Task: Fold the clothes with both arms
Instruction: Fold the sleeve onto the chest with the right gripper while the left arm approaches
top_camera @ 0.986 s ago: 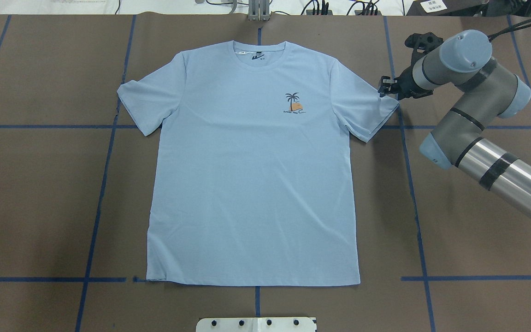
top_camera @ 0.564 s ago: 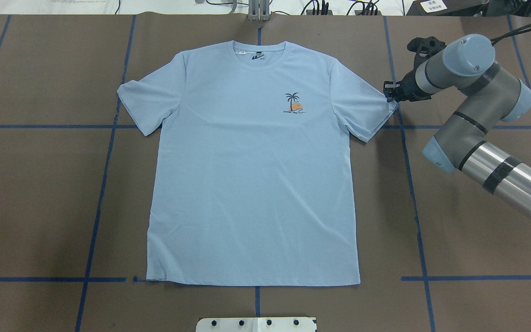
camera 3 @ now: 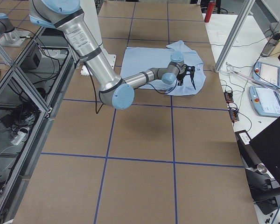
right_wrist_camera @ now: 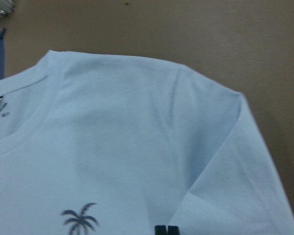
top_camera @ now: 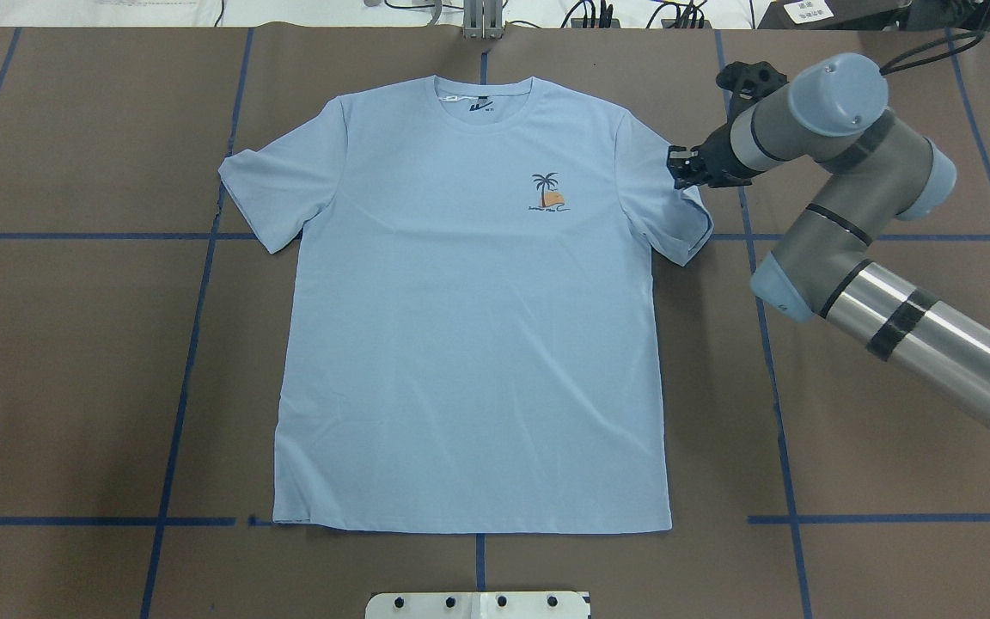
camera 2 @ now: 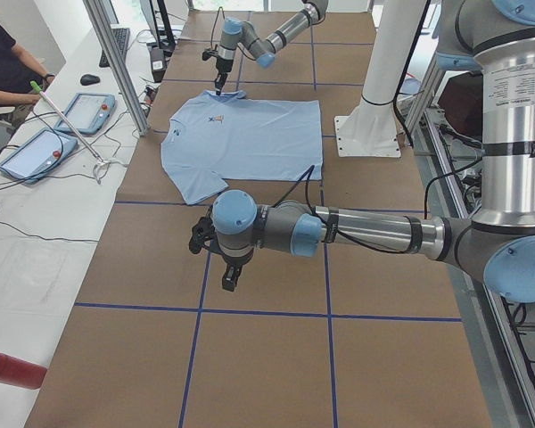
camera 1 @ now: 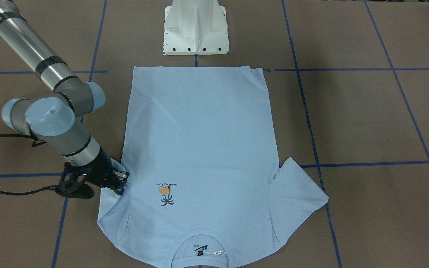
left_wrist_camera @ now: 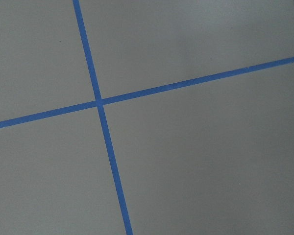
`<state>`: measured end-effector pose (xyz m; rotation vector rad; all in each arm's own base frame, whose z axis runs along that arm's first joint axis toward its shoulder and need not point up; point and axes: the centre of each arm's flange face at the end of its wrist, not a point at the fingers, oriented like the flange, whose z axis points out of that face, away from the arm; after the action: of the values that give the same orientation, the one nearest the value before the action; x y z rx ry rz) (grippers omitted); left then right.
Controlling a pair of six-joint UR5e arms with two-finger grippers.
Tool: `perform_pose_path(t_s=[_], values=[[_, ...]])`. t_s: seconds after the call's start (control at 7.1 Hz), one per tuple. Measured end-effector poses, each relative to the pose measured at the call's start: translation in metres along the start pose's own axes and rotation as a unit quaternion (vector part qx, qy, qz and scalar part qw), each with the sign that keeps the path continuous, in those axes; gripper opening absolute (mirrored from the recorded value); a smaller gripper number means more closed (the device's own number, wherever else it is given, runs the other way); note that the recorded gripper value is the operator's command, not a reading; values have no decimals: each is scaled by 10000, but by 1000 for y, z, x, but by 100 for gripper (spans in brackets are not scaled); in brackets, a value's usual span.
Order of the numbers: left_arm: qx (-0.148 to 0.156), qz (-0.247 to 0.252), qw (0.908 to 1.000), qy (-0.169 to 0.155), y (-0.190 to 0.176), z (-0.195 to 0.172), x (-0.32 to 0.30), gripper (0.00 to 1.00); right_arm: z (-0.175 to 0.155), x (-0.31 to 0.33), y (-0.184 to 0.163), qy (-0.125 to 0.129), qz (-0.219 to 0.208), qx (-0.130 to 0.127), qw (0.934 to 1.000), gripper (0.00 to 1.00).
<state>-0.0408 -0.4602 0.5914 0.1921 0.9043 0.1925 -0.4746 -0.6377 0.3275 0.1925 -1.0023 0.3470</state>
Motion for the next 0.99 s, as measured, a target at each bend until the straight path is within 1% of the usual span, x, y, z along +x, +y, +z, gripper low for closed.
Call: perform_pose_path(t_s=[0.14, 0.28, 0.42, 0.56, 0.7, 0.85, 0.99], values=[[2, 1, 10000, 0, 0, 0, 0, 100, 15, -51, 4, 52, 191, 81, 9998, 0], [3, 2, 10000, 0, 0, 0, 0, 100, 22, -77, 3, 95, 270, 158, 9995, 22], [10, 14, 10000, 1, -2, -1, 1, 100, 26, -97, -1, 134, 297, 255, 9991, 99], [47, 21, 10000, 6, -8, -3, 6, 100, 30, -118, 0, 163, 274, 374, 9988, 100], [112, 8, 9999, 60, -21, -3, 20, 100, 34, -136, 13, 140, 193, 498, 9985, 100], [184, 25, 9996, 204, -42, 9, 48, 100, 30, -154, 31, 9, 108, 557, 9984, 100], [281, -1, 9989, 382, -68, 28, 84, 100, 14, -166, 47, -233, 104, 582, 9980, 100]])
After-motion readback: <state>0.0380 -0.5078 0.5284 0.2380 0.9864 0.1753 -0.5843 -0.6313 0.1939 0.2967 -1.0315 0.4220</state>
